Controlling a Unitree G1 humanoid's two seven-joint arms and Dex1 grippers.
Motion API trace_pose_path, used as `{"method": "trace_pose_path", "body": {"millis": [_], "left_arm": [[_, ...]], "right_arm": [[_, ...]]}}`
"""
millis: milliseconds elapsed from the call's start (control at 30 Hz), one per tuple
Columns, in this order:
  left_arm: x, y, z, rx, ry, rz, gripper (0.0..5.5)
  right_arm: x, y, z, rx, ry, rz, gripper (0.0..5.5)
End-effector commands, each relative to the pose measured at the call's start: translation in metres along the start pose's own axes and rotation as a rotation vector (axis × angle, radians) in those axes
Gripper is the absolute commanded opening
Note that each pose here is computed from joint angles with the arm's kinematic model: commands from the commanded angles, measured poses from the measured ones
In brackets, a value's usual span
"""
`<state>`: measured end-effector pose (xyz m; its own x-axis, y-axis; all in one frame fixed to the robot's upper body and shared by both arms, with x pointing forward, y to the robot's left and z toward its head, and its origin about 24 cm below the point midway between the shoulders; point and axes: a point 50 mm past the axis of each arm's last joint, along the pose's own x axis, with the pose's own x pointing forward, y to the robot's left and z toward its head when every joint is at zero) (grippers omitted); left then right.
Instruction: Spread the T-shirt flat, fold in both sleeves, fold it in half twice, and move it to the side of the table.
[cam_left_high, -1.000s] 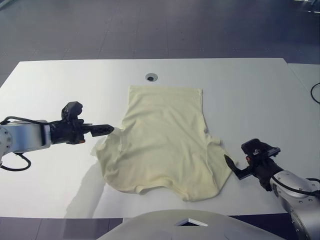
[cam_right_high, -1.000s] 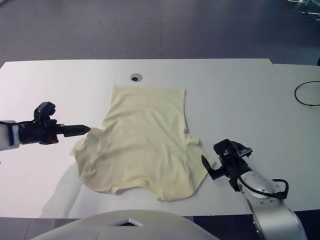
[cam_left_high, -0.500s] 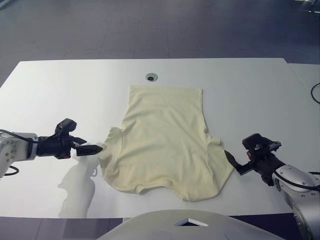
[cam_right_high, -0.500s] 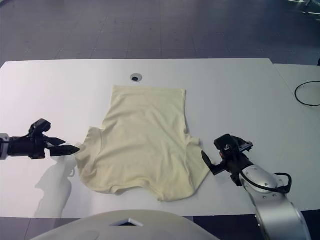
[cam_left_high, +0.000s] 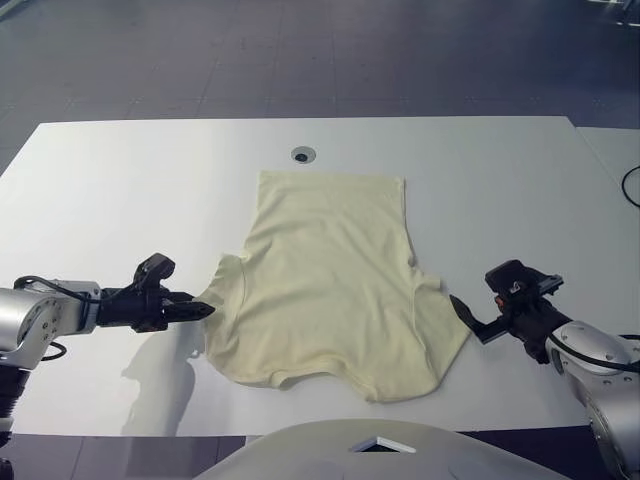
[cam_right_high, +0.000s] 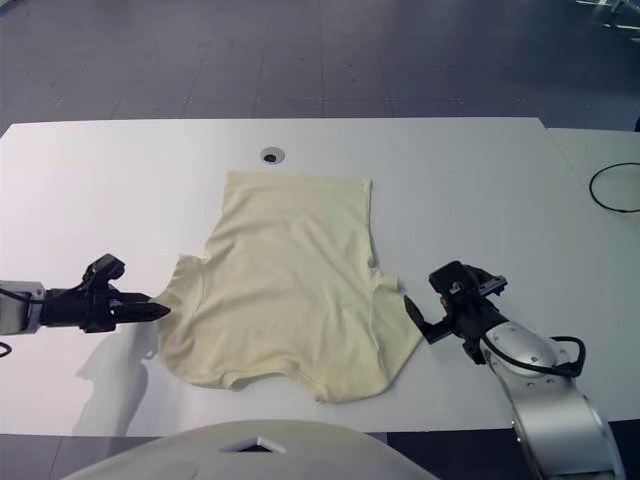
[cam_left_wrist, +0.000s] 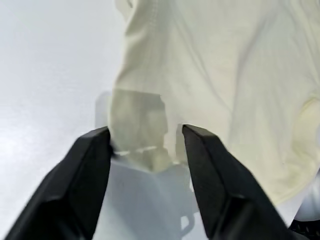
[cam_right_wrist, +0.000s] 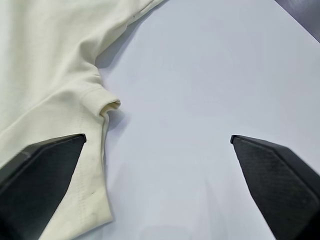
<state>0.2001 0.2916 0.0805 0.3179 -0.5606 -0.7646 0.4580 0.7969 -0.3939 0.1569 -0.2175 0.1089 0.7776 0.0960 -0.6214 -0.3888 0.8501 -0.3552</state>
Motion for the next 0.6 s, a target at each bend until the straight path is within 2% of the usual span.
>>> {"method": "trace_pose_path", "body": {"millis": [33,400,600], "left_arm": [[0.006,0.008,-0.014,-0.053,0.059,0.063,1.77],[0.008,0.011,-0.011,-0.06,0.055,0.095,0.01],[0.009,0.036,0.01,-0.078,-0.008,0.258,0.01]], "right_arm": [[0.001,-0.002,0.001,-0.003,0.005,-0.002,5.4],[0.001,-0.003,0.0,-0.004,0.006,-0.01,5.4],[0.001,-0.007,0.001,-0.005,0.005,-0.031,5.4]]}}
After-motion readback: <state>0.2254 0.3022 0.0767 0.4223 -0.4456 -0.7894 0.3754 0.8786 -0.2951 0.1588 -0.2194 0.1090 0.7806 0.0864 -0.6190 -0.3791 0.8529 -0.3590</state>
